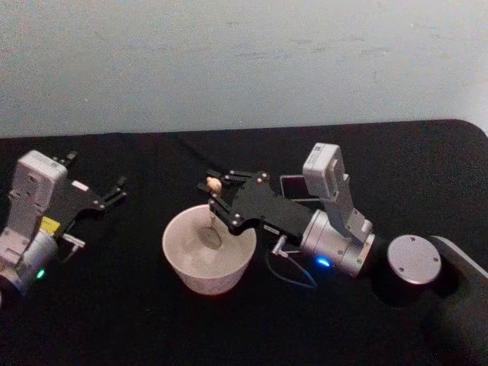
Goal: Pick up the stirring spoon with one hand, stir inside the cup, then place it back in its original position.
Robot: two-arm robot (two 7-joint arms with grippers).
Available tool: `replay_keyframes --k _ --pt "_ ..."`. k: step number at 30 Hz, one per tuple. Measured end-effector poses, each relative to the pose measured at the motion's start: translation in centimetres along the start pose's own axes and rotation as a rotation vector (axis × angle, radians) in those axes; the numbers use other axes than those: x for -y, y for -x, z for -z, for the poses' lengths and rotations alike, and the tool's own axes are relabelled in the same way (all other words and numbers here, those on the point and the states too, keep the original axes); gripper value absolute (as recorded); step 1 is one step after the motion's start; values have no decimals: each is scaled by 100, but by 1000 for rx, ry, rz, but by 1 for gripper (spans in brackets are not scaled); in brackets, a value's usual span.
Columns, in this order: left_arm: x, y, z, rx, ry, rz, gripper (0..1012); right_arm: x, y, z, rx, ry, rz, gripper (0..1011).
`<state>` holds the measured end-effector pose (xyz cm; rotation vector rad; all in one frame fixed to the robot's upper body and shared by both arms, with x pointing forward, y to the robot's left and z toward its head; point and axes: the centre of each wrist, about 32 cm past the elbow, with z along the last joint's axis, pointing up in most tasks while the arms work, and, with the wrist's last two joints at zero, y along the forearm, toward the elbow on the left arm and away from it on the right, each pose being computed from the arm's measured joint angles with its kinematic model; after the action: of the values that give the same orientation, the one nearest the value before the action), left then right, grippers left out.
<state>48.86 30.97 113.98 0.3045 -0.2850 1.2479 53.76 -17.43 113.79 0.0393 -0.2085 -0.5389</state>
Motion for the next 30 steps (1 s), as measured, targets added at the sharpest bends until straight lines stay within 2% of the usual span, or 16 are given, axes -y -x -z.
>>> replay_keyframes --k 6,12,19,22,23,30 --pt "0 0 0 0 0 0 1001 10 -9 -34 5 -7 1 211" --pt "0 0 0 0 0 0 1001 41 -30 -182 11 -29 20 211" --pt "0 0 0 0 0 0 1001 104 -82 -462 5 -62 65 211" --pt "0 0 0 0 0 0 1001 163 -122 -623 -5 -84 92 211" --pt "0 0 -1 0 0 0 1001 163 -122 -623 -5 -84 92 210" --pt "0 0 0 0 0 0 1001 338 -231 -871 -19 -113 157 210"
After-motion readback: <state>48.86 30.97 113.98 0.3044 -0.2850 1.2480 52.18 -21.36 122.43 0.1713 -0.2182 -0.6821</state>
